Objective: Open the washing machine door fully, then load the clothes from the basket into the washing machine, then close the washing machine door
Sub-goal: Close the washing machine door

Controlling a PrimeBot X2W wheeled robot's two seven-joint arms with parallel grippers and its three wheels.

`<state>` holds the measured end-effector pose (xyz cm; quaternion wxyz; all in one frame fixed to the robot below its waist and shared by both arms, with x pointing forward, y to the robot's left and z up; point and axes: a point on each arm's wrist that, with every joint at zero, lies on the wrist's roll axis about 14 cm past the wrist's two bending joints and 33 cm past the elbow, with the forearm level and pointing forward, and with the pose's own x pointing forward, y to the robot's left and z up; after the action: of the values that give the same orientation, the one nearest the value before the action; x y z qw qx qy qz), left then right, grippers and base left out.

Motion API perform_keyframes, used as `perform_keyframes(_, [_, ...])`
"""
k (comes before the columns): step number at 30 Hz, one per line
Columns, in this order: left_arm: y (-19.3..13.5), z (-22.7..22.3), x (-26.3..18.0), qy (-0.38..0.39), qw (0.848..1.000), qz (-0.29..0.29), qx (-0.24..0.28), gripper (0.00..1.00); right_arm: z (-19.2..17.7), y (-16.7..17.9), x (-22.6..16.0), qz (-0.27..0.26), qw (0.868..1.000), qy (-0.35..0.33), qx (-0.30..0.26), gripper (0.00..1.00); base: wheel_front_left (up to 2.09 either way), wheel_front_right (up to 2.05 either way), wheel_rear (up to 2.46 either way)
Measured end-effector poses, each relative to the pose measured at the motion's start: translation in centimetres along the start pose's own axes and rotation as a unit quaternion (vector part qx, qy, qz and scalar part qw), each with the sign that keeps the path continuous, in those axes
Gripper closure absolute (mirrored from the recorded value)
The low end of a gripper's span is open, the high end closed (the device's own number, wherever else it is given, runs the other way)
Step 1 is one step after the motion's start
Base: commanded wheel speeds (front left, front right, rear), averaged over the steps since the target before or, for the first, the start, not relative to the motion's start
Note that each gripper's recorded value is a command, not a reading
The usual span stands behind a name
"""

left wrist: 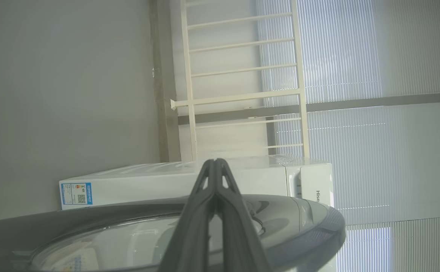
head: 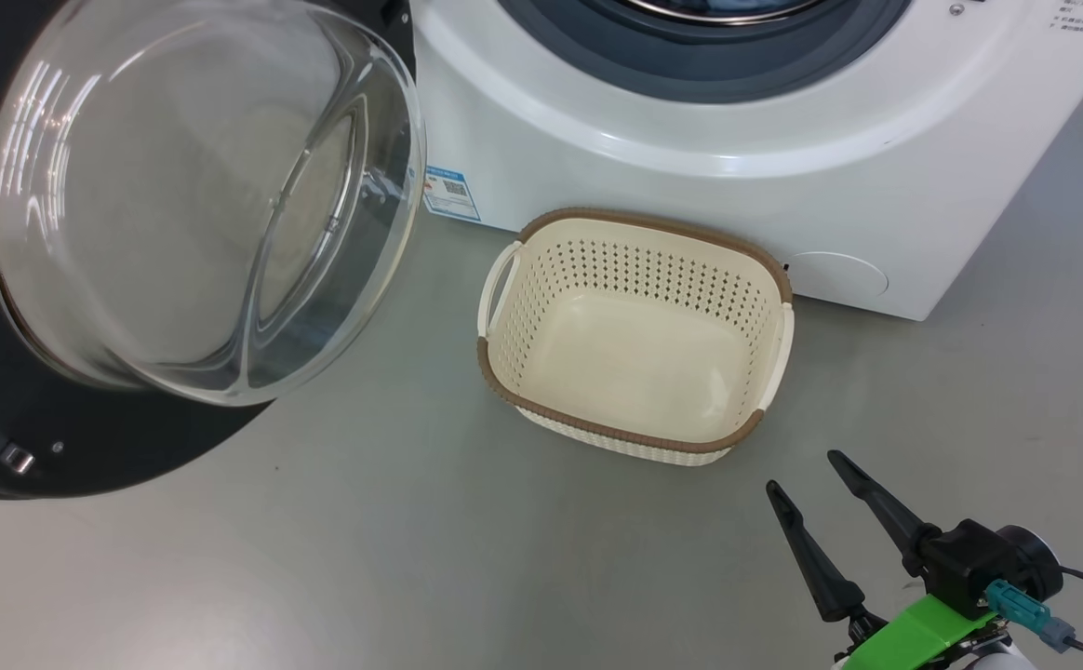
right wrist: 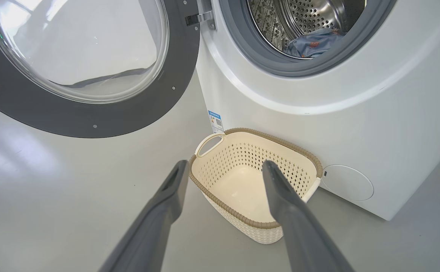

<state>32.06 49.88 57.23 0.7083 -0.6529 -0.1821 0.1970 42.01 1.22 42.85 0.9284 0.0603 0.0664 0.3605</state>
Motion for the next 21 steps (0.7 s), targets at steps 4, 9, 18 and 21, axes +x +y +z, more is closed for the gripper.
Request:
perform_keyframes(4, [-0.8,-2.0,-0.3,0.068,0.998,-0.013,0.009,1.00,0.5,0.0,-0.1,-0.002,1.000,-0.005,-0.004,0.00,0.00,0.00,0.00])
perform_keyframes(9, [-0.9,-3.6,-1.5,0.128,0.991,-0.018,0.027,1.00,1.1,-0.2,-0.2,-0.006,1.000,-0.012,-0.008,0.00,0.00,0.00,0.00])
perform_keyframes(18, [-1.3,-5.5,-3.3,0.187,0.981,-0.031,0.042,1.00,2.1,0.6,-0.1,-0.007,1.000,-0.024,-0.006,0.00,0.00,0.00,0.00])
perform_keyframes(21, [-1.7,-6.3,-3.8,0.204,0.977,-0.042,0.038,1.00,2.5,0.9,-0.1,-0.008,1.000,-0.030,-0.004,0.00,0.00,0.00,0.00])
